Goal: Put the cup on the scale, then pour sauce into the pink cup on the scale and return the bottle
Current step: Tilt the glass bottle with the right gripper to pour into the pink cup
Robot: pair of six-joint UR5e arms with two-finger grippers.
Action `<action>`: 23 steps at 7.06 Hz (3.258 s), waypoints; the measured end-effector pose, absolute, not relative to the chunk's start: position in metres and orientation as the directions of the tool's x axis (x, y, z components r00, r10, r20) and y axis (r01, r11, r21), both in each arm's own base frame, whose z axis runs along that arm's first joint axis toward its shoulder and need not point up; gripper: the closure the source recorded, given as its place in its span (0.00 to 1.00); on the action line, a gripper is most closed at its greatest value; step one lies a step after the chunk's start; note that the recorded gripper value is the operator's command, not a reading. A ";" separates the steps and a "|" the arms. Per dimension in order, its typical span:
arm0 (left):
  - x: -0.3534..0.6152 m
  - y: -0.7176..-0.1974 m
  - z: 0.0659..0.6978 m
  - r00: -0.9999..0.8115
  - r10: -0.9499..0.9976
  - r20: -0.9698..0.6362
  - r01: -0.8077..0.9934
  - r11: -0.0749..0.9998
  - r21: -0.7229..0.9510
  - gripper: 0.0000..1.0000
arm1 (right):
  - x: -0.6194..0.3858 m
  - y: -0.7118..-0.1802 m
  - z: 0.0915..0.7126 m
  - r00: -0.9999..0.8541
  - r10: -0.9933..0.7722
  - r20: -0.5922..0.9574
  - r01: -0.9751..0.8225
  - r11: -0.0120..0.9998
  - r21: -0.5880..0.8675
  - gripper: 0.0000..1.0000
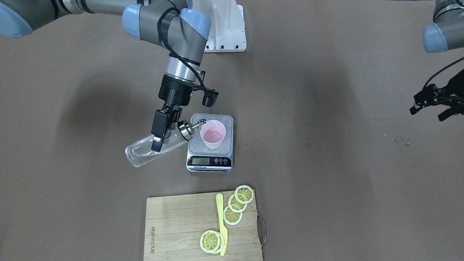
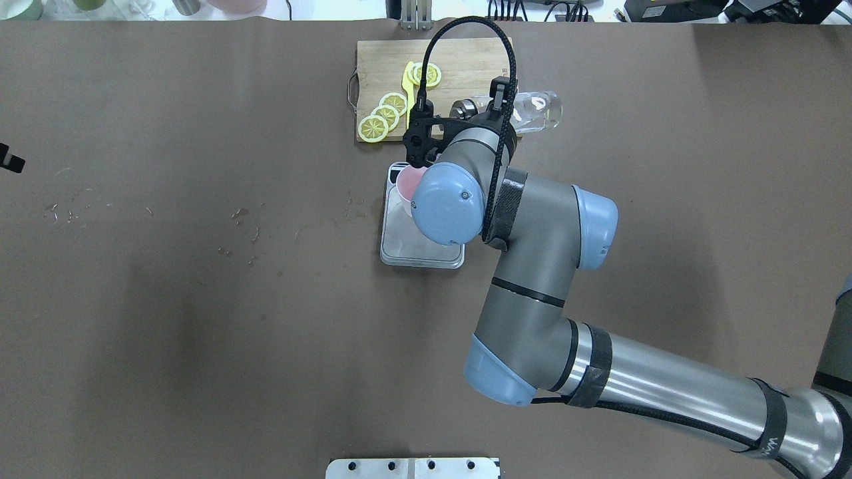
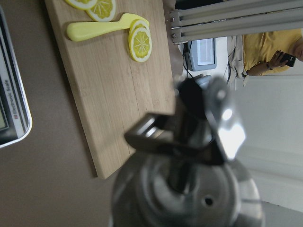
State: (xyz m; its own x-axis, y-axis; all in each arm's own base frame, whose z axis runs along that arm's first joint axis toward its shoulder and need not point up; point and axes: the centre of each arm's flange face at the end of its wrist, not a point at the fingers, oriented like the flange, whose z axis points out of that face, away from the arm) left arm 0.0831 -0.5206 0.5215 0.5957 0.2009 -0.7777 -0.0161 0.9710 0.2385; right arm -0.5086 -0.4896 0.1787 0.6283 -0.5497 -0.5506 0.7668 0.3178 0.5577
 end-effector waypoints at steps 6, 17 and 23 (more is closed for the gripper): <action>0.038 -0.507 0.543 0.595 0.153 -0.789 0.036 0.976 0.216 0.03 | -0.519 -0.495 0.187 0.531 -0.491 -0.691 0.847 0.283 0.450 1.00; -0.028 -0.499 0.555 0.620 0.112 -0.777 0.141 0.958 0.251 0.03 | -0.545 -0.485 0.191 0.479 -0.425 -0.768 0.877 0.275 0.395 1.00; -0.030 -0.499 0.559 0.622 0.102 -0.777 0.146 0.959 0.243 0.03 | -0.547 -0.480 0.199 0.447 -0.373 -0.813 0.890 0.278 0.361 1.00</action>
State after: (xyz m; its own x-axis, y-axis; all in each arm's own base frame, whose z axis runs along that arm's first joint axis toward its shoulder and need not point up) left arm -0.0297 -0.4994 0.5590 0.6217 0.1023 -0.7765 0.1458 0.9590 0.2430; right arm -0.5471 -0.4800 0.1994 0.4468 -0.3731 -0.8131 0.8899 0.2783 0.3613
